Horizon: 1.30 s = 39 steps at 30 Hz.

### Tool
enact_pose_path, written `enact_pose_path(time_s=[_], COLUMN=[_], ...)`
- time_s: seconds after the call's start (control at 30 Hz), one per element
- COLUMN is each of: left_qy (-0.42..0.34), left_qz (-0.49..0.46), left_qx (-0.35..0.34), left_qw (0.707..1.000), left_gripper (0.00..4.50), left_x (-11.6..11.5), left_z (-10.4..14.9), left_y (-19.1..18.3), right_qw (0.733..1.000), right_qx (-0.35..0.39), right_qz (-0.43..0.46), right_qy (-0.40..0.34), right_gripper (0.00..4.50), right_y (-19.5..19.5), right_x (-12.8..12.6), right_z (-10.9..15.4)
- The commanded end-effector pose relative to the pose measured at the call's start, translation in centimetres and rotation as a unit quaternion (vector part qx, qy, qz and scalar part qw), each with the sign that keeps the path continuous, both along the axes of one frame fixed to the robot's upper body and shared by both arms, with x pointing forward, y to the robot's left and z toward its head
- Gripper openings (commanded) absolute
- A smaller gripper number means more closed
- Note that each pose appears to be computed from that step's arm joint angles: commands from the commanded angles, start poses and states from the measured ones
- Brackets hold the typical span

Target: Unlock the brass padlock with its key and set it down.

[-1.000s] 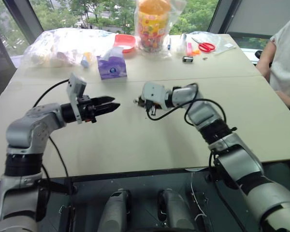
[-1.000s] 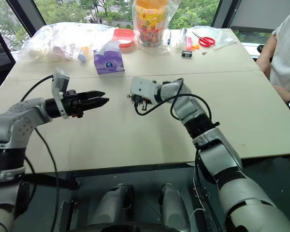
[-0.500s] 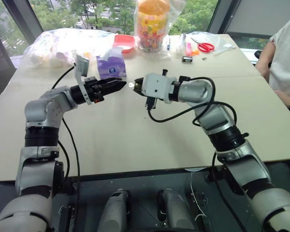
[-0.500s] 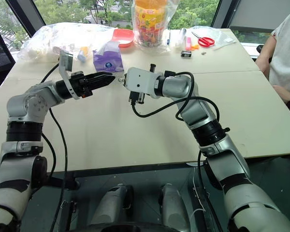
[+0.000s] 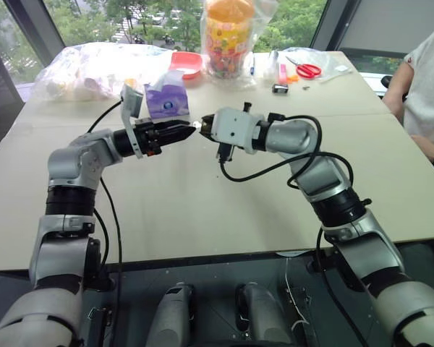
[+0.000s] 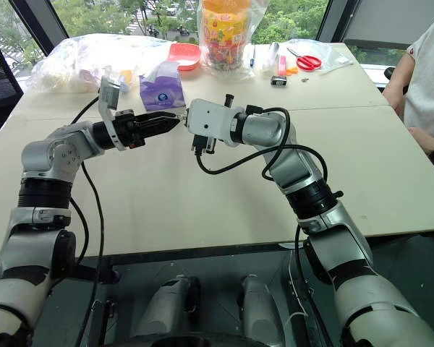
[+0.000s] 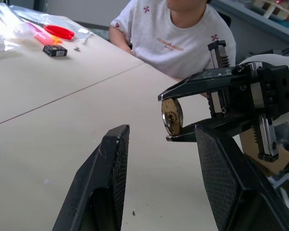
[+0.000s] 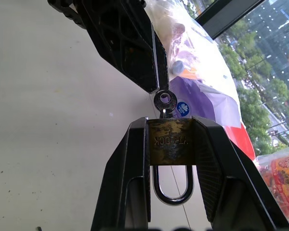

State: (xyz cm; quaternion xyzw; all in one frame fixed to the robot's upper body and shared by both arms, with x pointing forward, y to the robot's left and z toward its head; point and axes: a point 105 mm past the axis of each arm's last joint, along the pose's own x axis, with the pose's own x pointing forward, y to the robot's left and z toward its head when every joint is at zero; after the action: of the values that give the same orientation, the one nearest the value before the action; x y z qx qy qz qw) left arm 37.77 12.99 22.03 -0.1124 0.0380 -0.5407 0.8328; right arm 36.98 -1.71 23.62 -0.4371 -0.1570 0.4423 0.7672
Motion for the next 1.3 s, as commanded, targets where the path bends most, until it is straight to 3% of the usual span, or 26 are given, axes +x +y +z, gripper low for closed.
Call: enact_pose_path(time_s=[0.03, 0.2, 0.23, 0.47, 0.6, 0.93, 1.03, 1.1, 1.2, 1.3], left_qy=[-0.031, -0.034, -0.034, -0.050, -0.135, -0.281, -0.216, -0.135, -0.056, -0.008], left_qz=[-0.008, -0.017, -0.017, 0.000, 0.001, -0.056, -0.068, -0.073, -0.092, -0.105], left_qx=[0.001, -0.005, -0.001, 0.026, 0.134, 0.223, 0.226, 0.159, 0.086, 0.059], left_qw=[0.999, 0.999, 0.999, 0.998, 0.982, 0.932, 0.947, 0.975, 0.990, 0.993], left_gripper=[2.24, 0.08, 0.01, 0.01, 0.01, 0.01, 0.01, 0.01, 0.87, 2.17], left_x=[-0.1, 0.0, 0.0, 0.4, 0.4, -0.4, -0.4, -0.4, -1.0, -1.7], left_z=[1.5, 1.8, 1.7, 1.3, 0.5, 1.6, 0.6, 1.2, 2.1, 2.0], left_y=[-0.4, -1.0, -1.1, -0.9, -0.6, -1.1, -0.9, -0.8, -0.5, -0.2], right_qw=[0.999, 0.999, 0.999, 0.999, 1.000, 0.999, 0.999, 0.999, 0.999, 0.999], right_qx=[0.014, 0.013, 0.013, 0.009, 0.006, -0.001, -0.002, -0.002, -0.001, 0.001], right_qz=[0.017, 0.021, 0.021, 0.023, 0.026, 0.038, 0.039, 0.038, 0.035, 0.032], right_qy=[-0.033, -0.031, -0.031, -0.026, -0.016, -0.005, -0.006, -0.011, -0.013, -0.009], right_gripper=[0.70, 0.70, 0.70, 0.70, 0.70, 0.70, 0.70, 0.70, 0.70, 0.70], right_y=[0.7, 0.9, 0.9, 1.0, 0.9, 1.2, 1.3, 1.3, 1.3, 1.2], right_x=[-1.0, -1.2, -1.3, -1.4, -1.5, -1.8, -1.9, -1.9, -1.9, -1.9], right_z=[1.8, 1.7, 1.7, 1.4, 1.0, 0.6, 0.6, 0.7, 0.7, 0.5])
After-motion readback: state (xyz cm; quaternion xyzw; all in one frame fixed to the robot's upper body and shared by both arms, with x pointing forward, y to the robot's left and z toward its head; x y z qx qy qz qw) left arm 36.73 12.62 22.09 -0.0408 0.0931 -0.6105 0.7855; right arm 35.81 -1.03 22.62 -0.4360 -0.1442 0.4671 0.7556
